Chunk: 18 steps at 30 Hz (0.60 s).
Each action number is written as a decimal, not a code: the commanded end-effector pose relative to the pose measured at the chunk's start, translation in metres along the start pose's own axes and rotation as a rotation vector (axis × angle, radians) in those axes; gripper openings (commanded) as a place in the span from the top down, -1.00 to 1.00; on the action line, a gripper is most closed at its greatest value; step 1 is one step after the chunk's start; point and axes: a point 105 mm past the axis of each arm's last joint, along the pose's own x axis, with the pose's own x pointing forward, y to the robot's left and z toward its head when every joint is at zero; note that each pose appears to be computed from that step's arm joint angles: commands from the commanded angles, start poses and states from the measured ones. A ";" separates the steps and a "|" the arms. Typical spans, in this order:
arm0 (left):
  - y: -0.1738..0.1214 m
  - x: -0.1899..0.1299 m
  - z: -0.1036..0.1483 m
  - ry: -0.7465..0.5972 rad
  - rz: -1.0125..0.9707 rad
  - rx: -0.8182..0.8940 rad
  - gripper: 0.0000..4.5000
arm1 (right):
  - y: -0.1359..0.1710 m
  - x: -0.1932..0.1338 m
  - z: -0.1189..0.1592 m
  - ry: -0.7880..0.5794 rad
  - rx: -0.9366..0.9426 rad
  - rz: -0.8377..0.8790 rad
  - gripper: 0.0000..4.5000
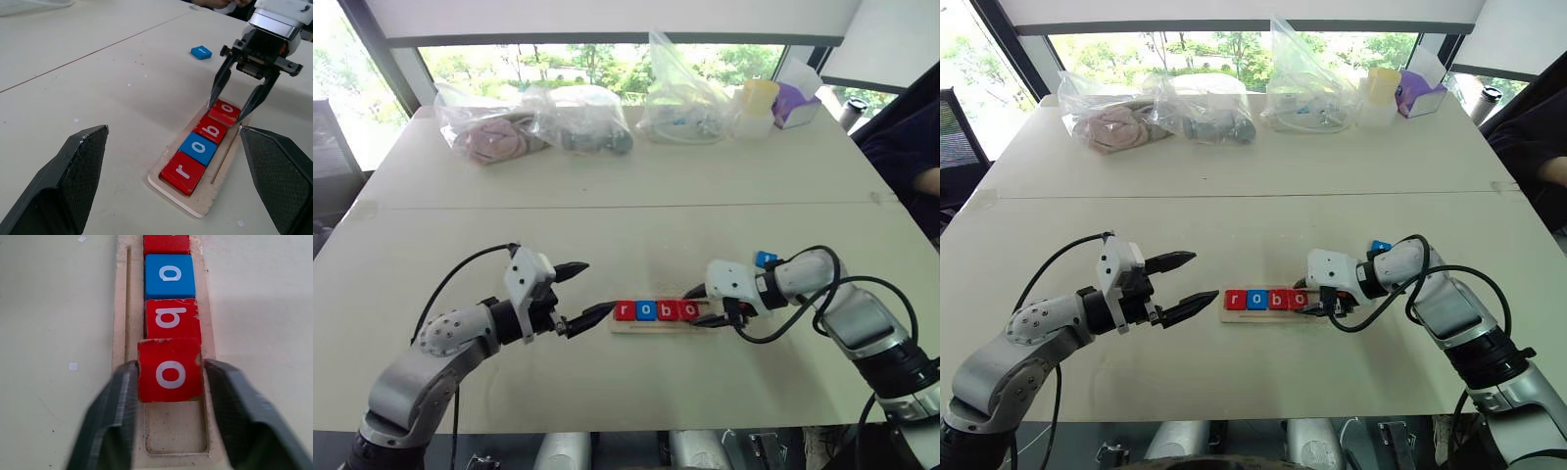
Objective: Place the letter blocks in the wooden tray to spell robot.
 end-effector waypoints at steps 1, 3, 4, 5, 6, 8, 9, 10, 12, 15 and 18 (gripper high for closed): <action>-0.004 0.000 0.010 -0.029 -0.010 0.024 -1.00 | -0.004 -0.003 0.011 -0.016 -0.035 -0.016 -0.87; -0.004 0.000 0.010 -0.029 -0.010 0.024 -1.00 | -0.004 -0.005 0.013 -0.021 -0.034 -0.018 -0.97; -0.004 0.000 0.010 -0.028 -0.010 0.024 -1.00 | -0.006 -0.006 0.015 -0.028 -0.030 -0.029 -0.97; -0.004 0.000 0.010 -0.028 -0.010 0.025 -1.00 | -0.008 -0.009 0.017 -0.036 -0.026 -0.042 -0.97; -0.003 0.000 0.010 -0.028 -0.011 0.024 -1.00 | -0.012 -0.012 0.021 -0.051 -0.014 -0.065 -0.97; -0.003 0.000 0.010 -0.030 -0.011 0.024 -1.00 | -0.021 -0.019 0.026 -0.076 0.006 -0.122 -0.97; -0.003 0.000 0.010 -0.030 -0.012 0.023 -1.00 | -0.025 -0.021 0.026 -0.080 0.015 -0.147 -0.97; -0.004 0.000 0.010 -0.030 -0.013 0.024 -1.00 | -0.027 -0.023 0.027 -0.084 0.023 -0.165 -0.97; -0.004 0.001 0.009 -0.032 -0.016 0.022 -1.00 | -0.035 -0.030 0.027 -0.111 0.064 -0.231 -0.97; -0.004 0.002 0.010 -0.035 -0.020 0.023 -1.00 | -0.051 -0.043 0.021 -0.119 0.137 -0.360 -0.97; -0.004 0.003 0.010 -0.036 -0.023 0.025 -1.00 | -0.049 -0.054 0.009 -0.097 0.168 -0.387 -0.97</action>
